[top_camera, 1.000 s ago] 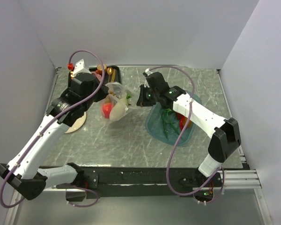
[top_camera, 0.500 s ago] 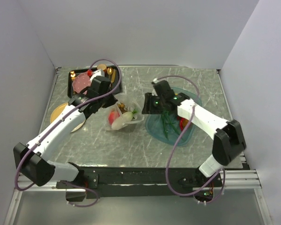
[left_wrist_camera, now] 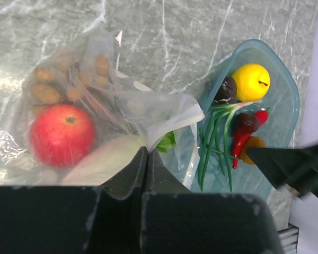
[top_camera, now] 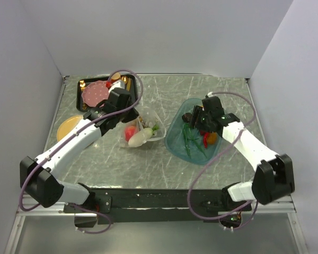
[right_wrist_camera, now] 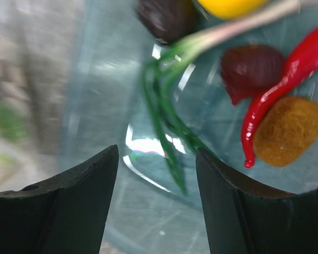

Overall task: Place the food in the zip-top bag and seal the zipper
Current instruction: Pick up the fake vegetable from the bin.

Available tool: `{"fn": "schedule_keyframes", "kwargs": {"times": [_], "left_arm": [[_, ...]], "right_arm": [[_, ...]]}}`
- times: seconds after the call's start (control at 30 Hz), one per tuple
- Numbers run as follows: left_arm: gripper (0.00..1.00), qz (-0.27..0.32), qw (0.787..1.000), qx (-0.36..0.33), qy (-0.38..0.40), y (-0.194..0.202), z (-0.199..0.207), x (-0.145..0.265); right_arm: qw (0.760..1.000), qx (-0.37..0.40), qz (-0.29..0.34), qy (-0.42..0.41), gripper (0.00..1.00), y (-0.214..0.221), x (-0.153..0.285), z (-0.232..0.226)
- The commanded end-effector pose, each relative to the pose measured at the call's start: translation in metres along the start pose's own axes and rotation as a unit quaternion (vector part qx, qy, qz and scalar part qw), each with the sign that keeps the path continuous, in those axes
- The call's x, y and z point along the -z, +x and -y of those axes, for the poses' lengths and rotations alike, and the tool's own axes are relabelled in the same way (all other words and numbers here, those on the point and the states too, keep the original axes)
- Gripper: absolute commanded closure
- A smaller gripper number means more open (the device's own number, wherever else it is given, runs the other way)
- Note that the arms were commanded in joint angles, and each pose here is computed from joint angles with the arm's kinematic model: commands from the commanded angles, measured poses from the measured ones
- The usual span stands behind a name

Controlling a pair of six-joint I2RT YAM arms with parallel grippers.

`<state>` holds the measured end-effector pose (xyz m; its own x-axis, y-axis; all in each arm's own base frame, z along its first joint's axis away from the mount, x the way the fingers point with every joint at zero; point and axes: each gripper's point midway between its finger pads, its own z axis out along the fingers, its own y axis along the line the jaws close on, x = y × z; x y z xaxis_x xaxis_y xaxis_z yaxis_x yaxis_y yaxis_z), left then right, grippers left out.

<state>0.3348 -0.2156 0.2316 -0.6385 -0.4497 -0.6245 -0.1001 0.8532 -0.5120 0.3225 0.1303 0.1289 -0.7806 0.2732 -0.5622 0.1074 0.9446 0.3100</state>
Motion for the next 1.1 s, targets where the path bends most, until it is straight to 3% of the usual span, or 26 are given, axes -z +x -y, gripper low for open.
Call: {"fn": "schedule_keyframes", "kwargs": {"times": [0.0,0.17,0.27,0.5,0.6,0.8,0.83,0.9,0.93,0.97,1.0,1.07], "left_arm": [[0.99,0.005,0.999,0.011,0.030,-0.002,0.016,0.001],[0.99,0.005,1.000,0.009,0.027,-0.001,0.013,0.002],[0.99,0.005,1.000,0.008,0.027,-0.003,0.015,0.007],[0.99,0.016,0.999,0.008,0.027,-0.009,0.013,0.016],[0.99,0.013,0.999,0.004,0.029,-0.009,0.015,0.015],[0.99,0.008,0.999,0.007,0.034,-0.006,0.017,0.013],[0.99,0.006,0.999,0.005,0.033,-0.005,0.016,0.011],[0.99,0.006,1.000,0.002,0.029,-0.005,0.015,0.011],[0.99,0.006,1.000,0.001,0.027,-0.006,0.015,0.010],[0.99,0.009,1.000,0.001,0.025,-0.007,0.015,0.010],[0.99,0.007,1.000,-0.002,0.022,-0.006,0.013,0.009],[0.99,0.007,1.000,-0.003,0.019,-0.006,0.013,0.007]], "right_arm": [[1.000,-0.010,0.006,0.003,0.32,-0.013,-0.024,0.000],[0.999,-0.018,-0.015,-0.028,0.31,-0.021,-0.053,-0.018],[0.999,-0.018,-0.046,-0.024,0.31,-0.014,-0.074,-0.020],[0.998,-0.013,-0.057,0.029,0.29,-0.006,-0.092,-0.002],[0.998,-0.008,-0.062,0.015,0.32,-0.002,-0.098,-0.006],[0.997,-0.002,-0.076,0.003,0.48,0.007,-0.105,-0.009],[0.997,-0.003,-0.075,0.005,0.59,0.007,-0.104,-0.009],[0.998,-0.002,-0.069,-0.003,0.69,0.005,-0.099,-0.011],[0.998,0.001,-0.067,-0.006,0.85,0.005,-0.096,-0.012],[0.998,-0.001,-0.064,-0.010,0.94,0.004,-0.087,-0.013],[0.998,-0.001,-0.059,-0.014,1.00,0.003,-0.081,-0.014],[0.999,-0.001,-0.043,-0.032,1.00,0.000,-0.059,-0.018]]}}
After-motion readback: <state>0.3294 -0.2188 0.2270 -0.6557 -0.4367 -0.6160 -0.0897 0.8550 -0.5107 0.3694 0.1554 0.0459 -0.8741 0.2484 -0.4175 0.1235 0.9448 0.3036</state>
